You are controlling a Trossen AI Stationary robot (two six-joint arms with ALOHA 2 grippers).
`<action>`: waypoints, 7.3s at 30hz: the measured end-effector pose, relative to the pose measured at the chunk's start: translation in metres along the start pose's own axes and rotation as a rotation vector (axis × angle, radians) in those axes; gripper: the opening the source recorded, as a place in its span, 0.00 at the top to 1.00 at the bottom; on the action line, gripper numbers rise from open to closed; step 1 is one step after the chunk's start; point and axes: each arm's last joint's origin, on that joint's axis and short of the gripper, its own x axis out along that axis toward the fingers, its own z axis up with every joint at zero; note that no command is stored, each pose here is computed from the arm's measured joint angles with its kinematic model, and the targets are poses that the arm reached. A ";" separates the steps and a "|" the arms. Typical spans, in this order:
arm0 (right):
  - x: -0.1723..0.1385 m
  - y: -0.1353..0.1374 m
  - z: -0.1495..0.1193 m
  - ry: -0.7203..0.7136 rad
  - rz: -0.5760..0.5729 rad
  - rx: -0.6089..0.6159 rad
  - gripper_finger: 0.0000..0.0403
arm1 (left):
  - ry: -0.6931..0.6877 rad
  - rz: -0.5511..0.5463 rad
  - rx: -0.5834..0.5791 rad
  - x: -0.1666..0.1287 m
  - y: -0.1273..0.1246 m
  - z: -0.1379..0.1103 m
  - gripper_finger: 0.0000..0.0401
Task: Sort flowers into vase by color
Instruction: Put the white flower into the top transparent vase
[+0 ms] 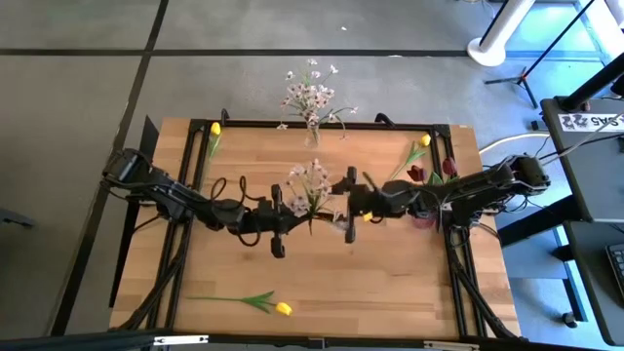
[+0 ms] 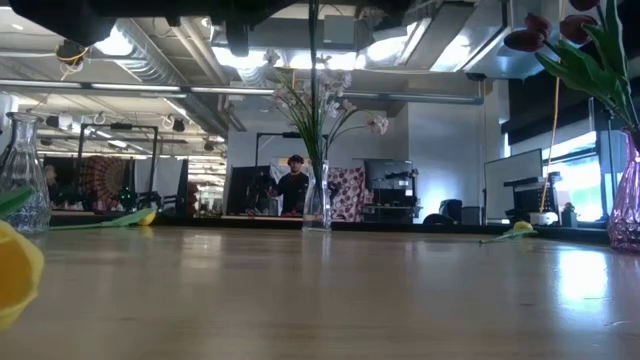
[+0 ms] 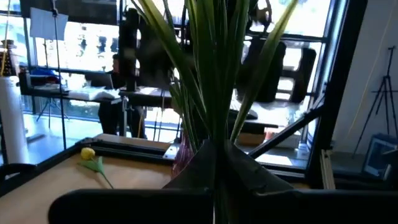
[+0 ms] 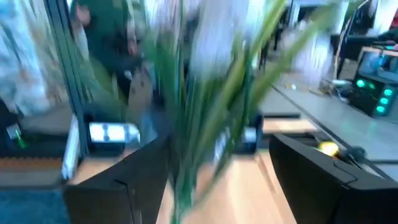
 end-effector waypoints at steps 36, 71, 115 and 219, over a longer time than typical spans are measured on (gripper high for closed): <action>-0.002 -0.008 0.021 -0.202 0.036 -0.025 0.96 | 0.164 0.069 0.136 -0.026 0.017 0.033 0.64; -0.011 -0.100 0.041 -0.320 -0.293 -0.045 0.98 | 0.251 0.409 0.012 -0.072 0.041 0.058 0.55; 0.023 -0.112 0.046 -0.364 -0.223 -0.300 0.98 | 0.274 0.268 -0.002 -0.068 0.066 0.029 0.59; 0.055 -0.255 -0.073 -0.290 -0.586 -0.136 0.98 | 0.463 0.263 0.079 -0.015 0.362 -0.016 0.59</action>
